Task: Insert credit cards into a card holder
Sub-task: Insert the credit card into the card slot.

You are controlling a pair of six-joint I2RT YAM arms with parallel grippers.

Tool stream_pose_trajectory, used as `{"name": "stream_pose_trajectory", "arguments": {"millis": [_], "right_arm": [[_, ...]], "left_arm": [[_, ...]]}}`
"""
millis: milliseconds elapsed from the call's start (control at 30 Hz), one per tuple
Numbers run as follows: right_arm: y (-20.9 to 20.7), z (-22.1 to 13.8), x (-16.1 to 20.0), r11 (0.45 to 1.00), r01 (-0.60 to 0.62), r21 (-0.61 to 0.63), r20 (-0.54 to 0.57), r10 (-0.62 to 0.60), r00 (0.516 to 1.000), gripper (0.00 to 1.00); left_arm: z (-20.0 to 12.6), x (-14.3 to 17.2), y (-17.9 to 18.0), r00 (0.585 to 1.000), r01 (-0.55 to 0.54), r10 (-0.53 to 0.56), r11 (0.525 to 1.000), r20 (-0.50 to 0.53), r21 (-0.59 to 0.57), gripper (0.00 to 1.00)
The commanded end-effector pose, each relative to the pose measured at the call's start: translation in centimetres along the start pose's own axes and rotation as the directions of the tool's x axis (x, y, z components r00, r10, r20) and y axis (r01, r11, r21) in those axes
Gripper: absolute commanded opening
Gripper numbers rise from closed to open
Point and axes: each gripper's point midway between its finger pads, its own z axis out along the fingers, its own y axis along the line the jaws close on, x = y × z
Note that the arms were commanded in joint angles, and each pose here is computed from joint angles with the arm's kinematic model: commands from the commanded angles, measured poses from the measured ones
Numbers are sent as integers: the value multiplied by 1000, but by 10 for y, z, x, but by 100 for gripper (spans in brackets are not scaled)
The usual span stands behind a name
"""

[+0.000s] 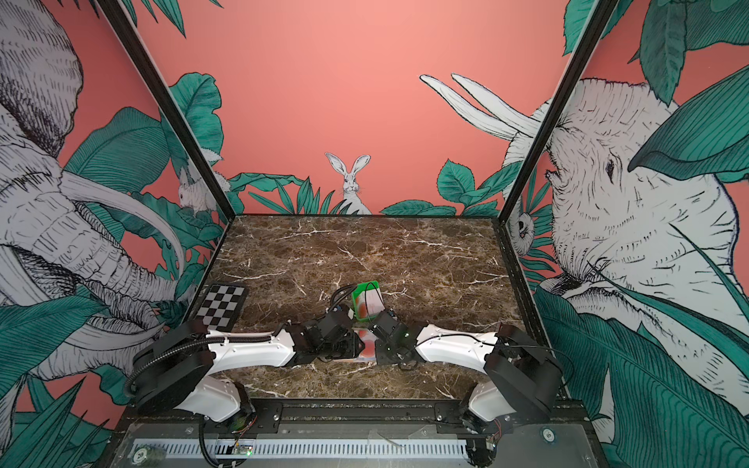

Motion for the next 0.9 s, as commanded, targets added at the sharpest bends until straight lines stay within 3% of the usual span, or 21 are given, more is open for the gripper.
{"name": "stream_pose_trajectory", "arguments": {"millis": [0,867], "right_arm": [[-16,19,13,998,15,66,-42,-12,999,7],[-20,20,17,997,8,71,-41,-5,999,6]], "left_arm": [[-5,2,6,1000,-15,15,1000,8,-18,36],[9,-1,-19,999,-43,44,996,-9,73,38]]}}
